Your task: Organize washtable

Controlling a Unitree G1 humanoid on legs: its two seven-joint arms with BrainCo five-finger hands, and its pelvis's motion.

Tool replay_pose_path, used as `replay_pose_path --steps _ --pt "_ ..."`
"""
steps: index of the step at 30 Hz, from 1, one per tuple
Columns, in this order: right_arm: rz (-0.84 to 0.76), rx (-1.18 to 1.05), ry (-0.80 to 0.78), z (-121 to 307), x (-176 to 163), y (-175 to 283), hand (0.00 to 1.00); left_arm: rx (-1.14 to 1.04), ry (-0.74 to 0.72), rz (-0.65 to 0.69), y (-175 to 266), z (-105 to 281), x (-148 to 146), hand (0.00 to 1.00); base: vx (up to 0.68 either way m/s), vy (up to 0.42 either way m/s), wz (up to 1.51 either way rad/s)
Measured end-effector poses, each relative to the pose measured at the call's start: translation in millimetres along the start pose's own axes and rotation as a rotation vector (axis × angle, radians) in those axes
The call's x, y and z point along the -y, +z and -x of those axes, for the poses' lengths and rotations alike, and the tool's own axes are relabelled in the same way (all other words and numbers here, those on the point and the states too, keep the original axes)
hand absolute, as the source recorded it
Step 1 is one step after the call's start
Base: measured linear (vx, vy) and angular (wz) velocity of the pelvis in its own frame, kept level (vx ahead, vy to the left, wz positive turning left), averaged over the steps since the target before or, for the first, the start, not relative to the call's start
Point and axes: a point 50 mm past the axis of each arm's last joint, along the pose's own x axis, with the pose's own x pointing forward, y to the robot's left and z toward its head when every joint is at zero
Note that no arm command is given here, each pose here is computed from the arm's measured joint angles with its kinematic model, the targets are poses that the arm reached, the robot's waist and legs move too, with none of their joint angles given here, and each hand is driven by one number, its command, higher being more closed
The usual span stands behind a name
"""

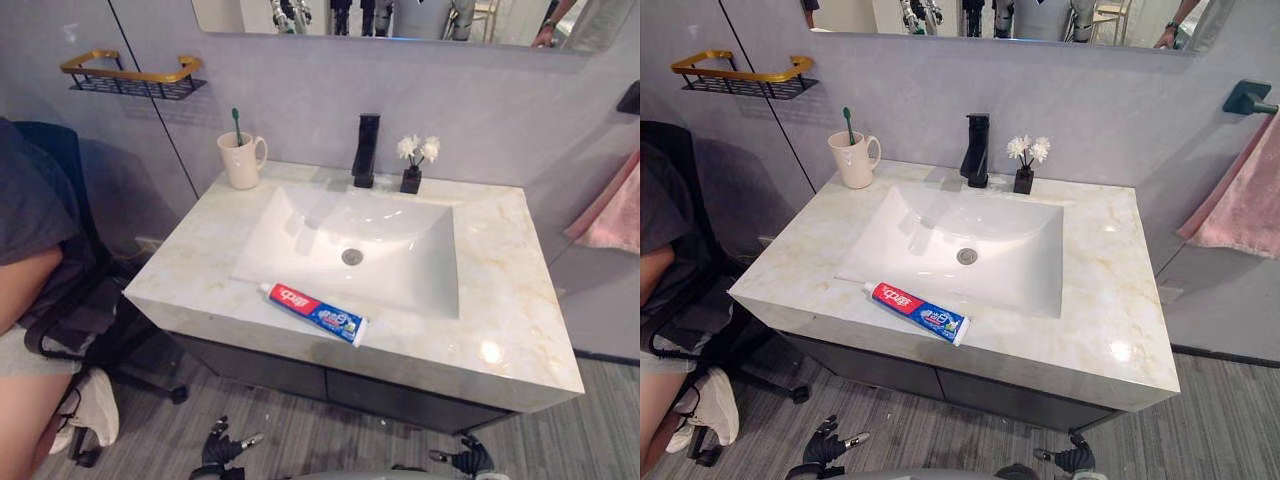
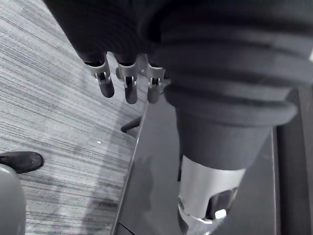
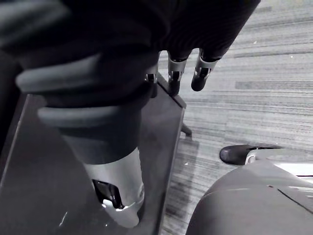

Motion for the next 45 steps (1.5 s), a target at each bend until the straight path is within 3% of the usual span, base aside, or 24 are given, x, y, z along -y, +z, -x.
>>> replay_pose_path --steps 9,16,21,26,31,45 --pt "-0.093 0.001 -0.009 0 1 1 0.00 -0.005 0.002 0.021 -1 1 1 0.00 0.00 0.000 0.01" --pt "-0.264 -0.004 -0.014 1 -9 1 0.00 -0.018 0.030 0.159 -2 1 3 0.00 0.00 -0.046 0.13" --pt "-0.303 0.011 -0.019 4 -13 2 0.00 -0.006 0.074 0.245 1 0 -5 0.00 0.07 -0.076 -0.10" --pt "-0.298 0.014 -0.113 1 14 3 0.00 -0.031 0.036 0.230 -6 4 9 0.00 0.16 0.103 -0.60" --pt "-0.308 -0.017 -0.062 -1 -2 2 0.00 -0.011 0.041 0.165 5 -3 -4 0.00 0.20 0.161 -0.67" --pt "-0.308 -0.060 -0.095 -2 9 -7 0.00 -0.028 0.071 0.164 0 -3 -14 0.00 -0.02 0.015 0.01"
